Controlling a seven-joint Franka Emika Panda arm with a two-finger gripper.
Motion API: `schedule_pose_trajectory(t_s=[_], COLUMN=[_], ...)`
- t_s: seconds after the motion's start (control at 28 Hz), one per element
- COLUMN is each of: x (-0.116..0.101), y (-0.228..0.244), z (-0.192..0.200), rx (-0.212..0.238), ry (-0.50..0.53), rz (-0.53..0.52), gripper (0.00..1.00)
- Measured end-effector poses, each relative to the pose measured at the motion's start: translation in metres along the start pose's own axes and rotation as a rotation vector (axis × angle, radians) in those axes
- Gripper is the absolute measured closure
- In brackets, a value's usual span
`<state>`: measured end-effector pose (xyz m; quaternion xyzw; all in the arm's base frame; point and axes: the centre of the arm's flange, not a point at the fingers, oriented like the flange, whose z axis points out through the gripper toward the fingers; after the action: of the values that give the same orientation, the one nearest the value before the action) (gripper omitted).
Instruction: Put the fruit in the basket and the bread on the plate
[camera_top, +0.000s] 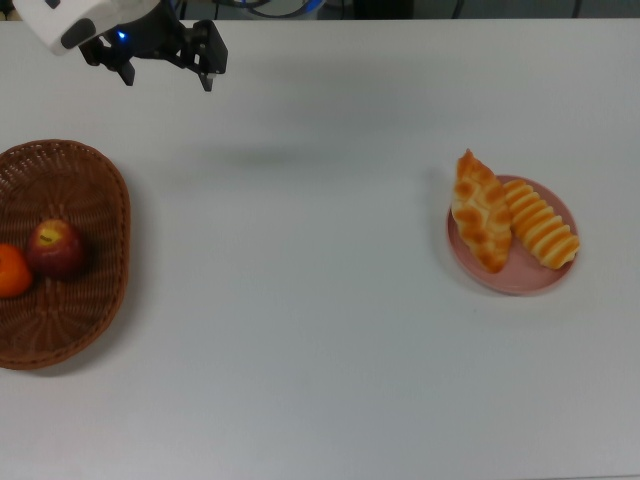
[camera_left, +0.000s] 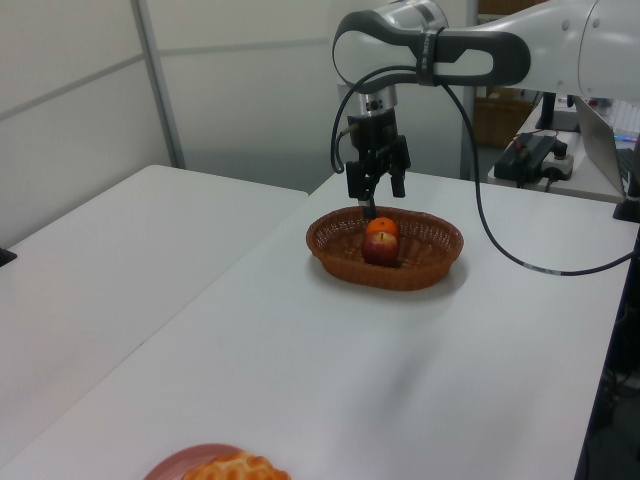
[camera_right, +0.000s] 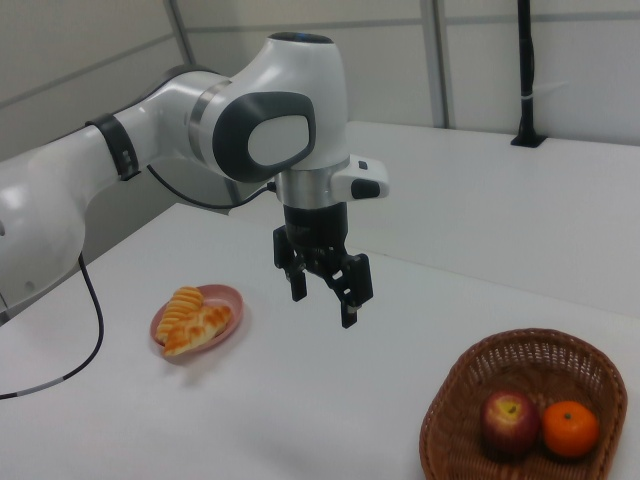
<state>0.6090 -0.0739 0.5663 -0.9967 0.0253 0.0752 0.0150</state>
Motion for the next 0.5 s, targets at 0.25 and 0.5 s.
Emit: schedule_pose_trajectory(t_s=[0.25, 0.5], x=[-0.0032, -0.0033], y=[0.0042, 0.0030], z=[-0.0050, -0.0053], rx=[-0.022, -0.038], ry=[0.007, 0.006], rz=[0.006, 0.003], gripper=[0.00, 0.00])
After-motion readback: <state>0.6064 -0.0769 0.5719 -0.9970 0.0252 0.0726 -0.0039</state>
